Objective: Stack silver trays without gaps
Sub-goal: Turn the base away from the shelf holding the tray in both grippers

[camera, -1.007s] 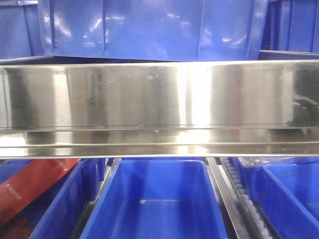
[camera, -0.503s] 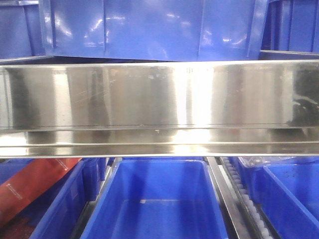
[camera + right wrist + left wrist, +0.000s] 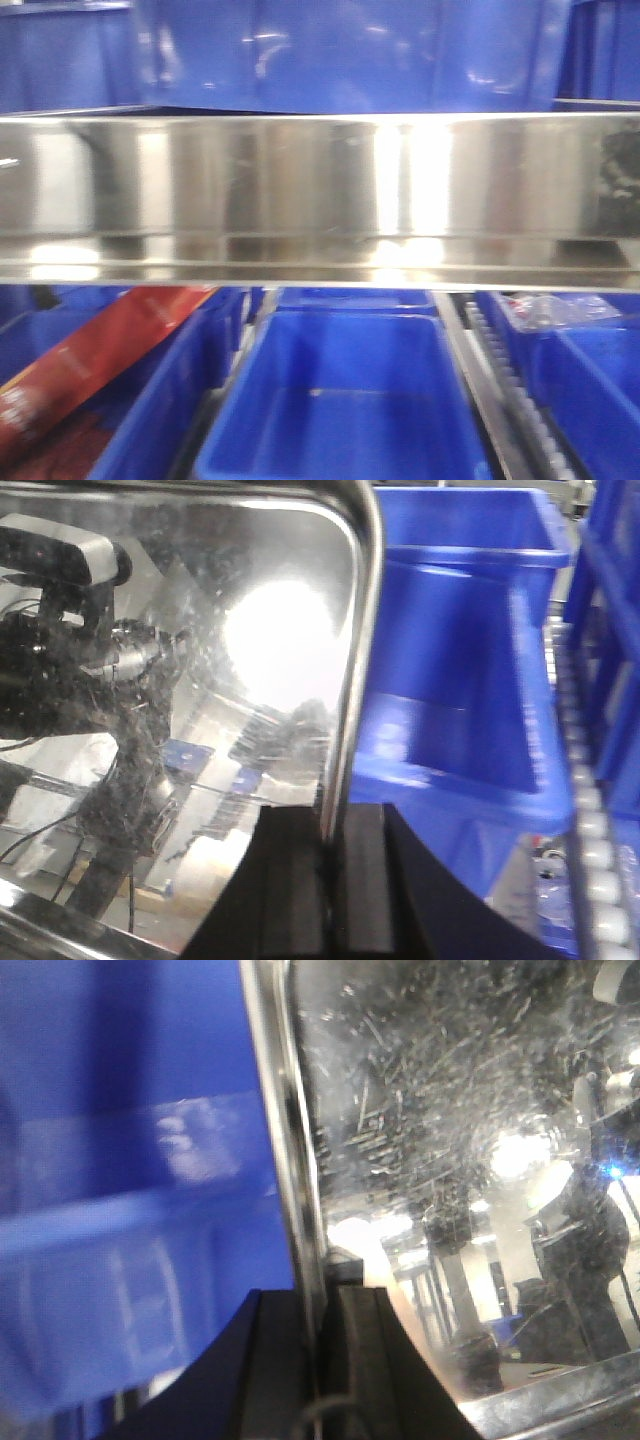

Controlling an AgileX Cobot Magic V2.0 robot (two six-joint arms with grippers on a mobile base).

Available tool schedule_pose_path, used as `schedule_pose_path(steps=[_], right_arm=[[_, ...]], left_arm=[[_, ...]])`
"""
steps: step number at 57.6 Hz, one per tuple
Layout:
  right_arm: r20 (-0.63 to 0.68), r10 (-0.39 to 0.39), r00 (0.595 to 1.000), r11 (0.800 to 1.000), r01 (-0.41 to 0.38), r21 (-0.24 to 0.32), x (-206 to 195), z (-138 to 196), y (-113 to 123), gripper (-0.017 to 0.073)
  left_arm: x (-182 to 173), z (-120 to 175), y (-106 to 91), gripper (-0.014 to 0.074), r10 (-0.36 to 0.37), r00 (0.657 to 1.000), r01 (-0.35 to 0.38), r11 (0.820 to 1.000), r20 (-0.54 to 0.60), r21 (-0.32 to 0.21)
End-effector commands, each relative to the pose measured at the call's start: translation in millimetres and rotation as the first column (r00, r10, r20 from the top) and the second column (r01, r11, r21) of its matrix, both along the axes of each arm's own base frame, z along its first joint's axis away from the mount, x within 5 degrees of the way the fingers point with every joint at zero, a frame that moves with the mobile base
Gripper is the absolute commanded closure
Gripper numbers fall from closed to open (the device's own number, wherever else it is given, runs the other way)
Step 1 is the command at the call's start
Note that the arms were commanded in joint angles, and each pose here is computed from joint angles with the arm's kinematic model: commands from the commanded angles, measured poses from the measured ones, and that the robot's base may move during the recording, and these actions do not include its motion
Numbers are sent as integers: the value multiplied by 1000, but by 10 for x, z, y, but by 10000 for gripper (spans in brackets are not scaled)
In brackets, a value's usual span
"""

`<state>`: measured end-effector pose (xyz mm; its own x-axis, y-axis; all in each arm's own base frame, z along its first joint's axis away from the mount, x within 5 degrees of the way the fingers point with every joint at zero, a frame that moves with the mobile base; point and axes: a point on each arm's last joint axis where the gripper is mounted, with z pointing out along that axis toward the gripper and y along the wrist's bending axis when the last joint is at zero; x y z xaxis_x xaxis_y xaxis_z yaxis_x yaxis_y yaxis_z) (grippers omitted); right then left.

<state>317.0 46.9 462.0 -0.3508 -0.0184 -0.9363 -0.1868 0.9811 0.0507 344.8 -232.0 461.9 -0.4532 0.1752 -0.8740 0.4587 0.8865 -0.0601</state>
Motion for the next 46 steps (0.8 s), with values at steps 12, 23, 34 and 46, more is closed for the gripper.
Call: schedule_pose_path(steps=[12, 23, 34, 46], right_arm=[[82, 9, 997, 1000, -10, 15, -51, 139, 21, 640], [82, 9, 997, 1000, -10, 15, -51, 139, 21, 640], [82, 9, 997, 1000, -10, 15, -51, 139, 21, 640], [82, 9, 997, 1000, -10, 15, -51, 139, 21, 640]], left_arm=[[-35, 73, -40, 611, -25, 999, 26, 999, 43, -24], [-35, 73, -40, 611, -25, 999, 26, 999, 43, -24], [-36, 76, -40, 611, -25, 999, 26, 999, 45, -25], [-36, 76, -40, 611, -25, 999, 26, 999, 45, -25]])
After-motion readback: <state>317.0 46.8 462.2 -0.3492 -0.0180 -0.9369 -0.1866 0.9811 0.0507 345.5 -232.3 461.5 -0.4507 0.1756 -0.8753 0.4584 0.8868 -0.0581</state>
